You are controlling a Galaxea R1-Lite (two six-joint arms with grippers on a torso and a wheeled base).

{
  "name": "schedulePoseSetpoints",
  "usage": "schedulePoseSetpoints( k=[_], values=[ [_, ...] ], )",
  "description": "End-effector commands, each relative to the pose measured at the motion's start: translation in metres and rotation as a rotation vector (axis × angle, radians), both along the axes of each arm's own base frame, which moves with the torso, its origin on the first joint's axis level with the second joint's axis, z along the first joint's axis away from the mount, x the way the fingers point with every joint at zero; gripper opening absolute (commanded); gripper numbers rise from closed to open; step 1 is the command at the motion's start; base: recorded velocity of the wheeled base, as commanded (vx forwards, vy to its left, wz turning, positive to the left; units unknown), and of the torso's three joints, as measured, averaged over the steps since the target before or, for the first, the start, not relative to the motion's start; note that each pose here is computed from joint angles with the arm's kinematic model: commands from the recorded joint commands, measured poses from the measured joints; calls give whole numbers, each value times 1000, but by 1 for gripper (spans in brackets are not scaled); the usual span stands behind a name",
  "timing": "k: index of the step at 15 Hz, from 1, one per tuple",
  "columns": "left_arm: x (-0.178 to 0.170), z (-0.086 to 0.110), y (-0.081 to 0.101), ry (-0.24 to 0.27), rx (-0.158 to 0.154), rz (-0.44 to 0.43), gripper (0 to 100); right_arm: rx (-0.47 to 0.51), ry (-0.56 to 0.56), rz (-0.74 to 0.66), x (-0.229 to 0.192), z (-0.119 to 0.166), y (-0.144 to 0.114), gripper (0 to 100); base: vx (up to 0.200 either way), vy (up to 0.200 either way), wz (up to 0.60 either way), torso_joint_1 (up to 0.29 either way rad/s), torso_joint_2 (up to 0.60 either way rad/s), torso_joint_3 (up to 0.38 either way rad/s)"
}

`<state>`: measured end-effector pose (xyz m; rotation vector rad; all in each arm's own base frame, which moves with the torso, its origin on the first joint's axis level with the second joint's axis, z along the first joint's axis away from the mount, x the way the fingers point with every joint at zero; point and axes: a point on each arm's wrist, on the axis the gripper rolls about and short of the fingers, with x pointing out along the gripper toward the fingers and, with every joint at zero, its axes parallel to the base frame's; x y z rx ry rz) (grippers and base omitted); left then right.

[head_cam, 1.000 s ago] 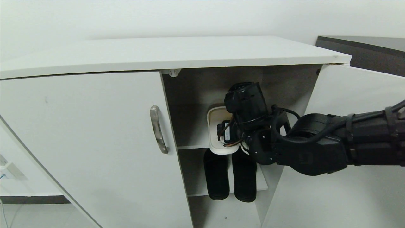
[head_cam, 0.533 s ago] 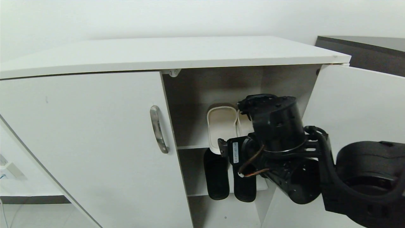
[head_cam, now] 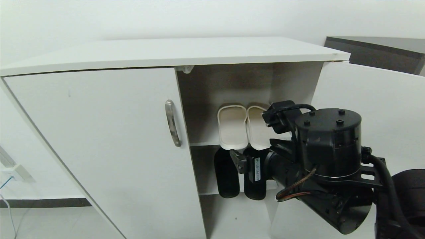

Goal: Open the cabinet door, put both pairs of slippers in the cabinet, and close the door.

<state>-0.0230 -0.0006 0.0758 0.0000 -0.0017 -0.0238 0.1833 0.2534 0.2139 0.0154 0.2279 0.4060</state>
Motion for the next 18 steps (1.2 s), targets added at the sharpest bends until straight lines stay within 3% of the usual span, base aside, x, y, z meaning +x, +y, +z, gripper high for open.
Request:
schedulePoseSetpoints(
  k=[1, 2, 3, 9, 18],
  values=[
    [0, 0, 0, 2, 0, 1, 0, -10, 7, -2, 1, -4, 1, 100, -200, 0, 0, 2, 2, 2],
    [0, 0, 0, 2, 0, 1, 0, -12, 9, -2, 2, -5, 2, 100, -200, 0, 0, -7, 7, -2],
    [0, 0, 0, 2, 0, 1, 0, -14, 13, 1, 2, -6, 2, 0, -200, 0, 0, 2, 7, 2],
    [0, 0, 0, 2, -2, 1, 0, -42, 19, 71, -1, -24, -2, 0, -200, 0, 0, 5, 1, 2],
    [0, 0, 0, 2, 0, 1, 0, -70, 48, 100, -2, -35, -7, 0, 0, 0, 0, 0, 0, 0]
  ],
)
